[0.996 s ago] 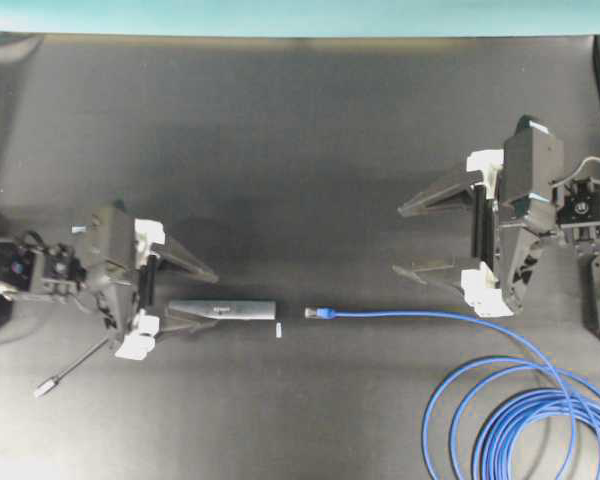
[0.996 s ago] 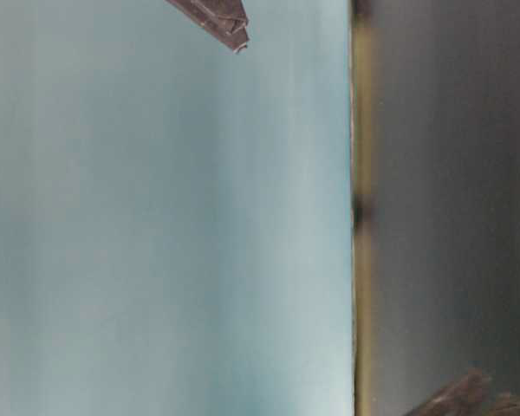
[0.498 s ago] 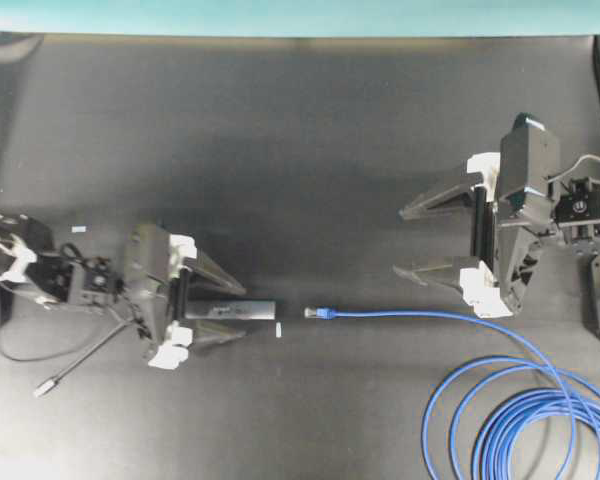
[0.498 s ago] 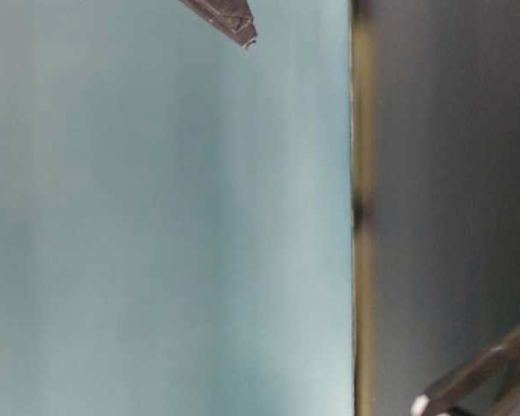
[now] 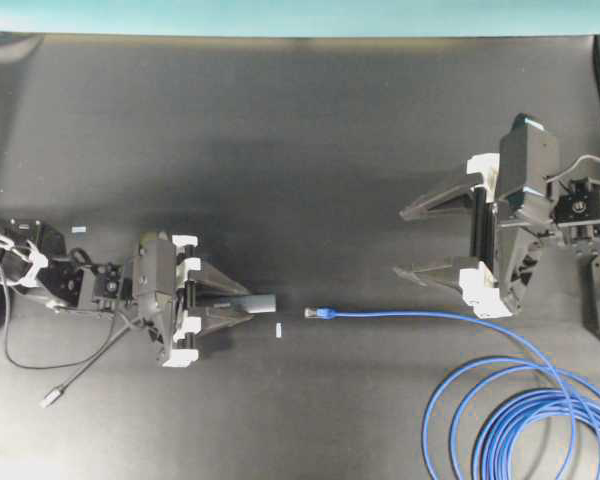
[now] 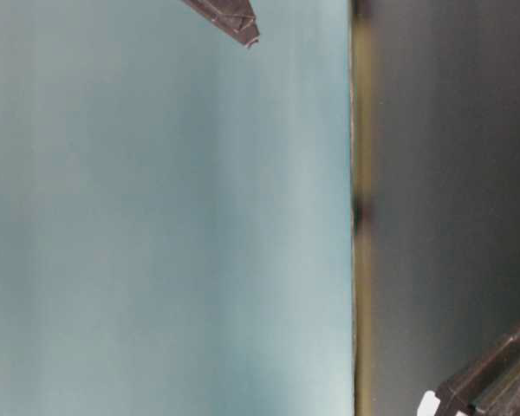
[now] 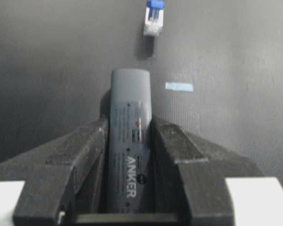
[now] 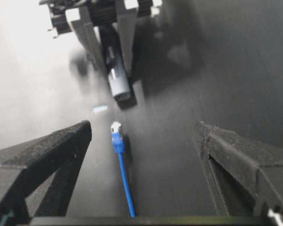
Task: Insert the LAN cable into the hub.
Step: 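Grasp the grey hub with the left gripper and the blue plug with the right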
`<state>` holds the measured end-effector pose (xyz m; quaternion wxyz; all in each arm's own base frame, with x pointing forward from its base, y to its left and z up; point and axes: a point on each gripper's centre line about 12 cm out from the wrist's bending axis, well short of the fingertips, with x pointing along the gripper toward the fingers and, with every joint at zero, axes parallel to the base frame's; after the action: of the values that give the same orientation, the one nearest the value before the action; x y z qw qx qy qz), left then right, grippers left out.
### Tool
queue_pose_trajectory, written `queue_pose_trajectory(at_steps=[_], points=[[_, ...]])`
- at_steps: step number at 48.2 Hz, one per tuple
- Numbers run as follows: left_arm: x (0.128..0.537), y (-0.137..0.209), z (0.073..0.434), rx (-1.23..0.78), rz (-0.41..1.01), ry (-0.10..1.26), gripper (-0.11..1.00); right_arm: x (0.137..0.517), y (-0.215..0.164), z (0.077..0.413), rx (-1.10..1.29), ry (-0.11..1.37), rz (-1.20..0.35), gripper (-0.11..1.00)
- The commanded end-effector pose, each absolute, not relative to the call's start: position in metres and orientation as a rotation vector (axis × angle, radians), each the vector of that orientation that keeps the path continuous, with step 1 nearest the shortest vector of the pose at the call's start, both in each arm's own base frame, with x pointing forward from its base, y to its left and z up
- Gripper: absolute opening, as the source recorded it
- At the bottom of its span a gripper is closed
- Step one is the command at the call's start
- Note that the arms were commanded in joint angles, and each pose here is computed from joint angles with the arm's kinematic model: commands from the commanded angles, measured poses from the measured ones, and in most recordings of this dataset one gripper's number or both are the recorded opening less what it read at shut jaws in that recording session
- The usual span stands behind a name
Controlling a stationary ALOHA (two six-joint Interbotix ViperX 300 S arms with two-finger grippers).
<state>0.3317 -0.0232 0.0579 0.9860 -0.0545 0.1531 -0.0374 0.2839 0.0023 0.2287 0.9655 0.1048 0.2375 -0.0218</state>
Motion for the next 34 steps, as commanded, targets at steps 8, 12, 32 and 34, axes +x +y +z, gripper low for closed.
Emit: queue_pose_trajectory(at_steps=[8, 12, 32, 34], points=[[0.347, -0.017, 0.095, -0.081, -0.053, 0.387, 0.28, 0.298, 0.019, 0.201, 0.2, 0.542, -0.003, 0.84], [0.349, -0.016, 0.111, -0.069, -0.046, 0.431, 0.28, 0.306, 0.025, 0.185, 0.191, 0.562, 0.011, 0.84], [0.349, -0.01, 0.166, -0.058, -0.018, 0.52, 0.28, 0.343, 0.041, 0.131, 0.164, 0.589, 0.033, 0.84], [0.35, -0.01, 0.167, -0.058, -0.017, 0.543, 0.28, 0.345, 0.043, 0.125, 0.16, 0.601, 0.036, 0.84]])
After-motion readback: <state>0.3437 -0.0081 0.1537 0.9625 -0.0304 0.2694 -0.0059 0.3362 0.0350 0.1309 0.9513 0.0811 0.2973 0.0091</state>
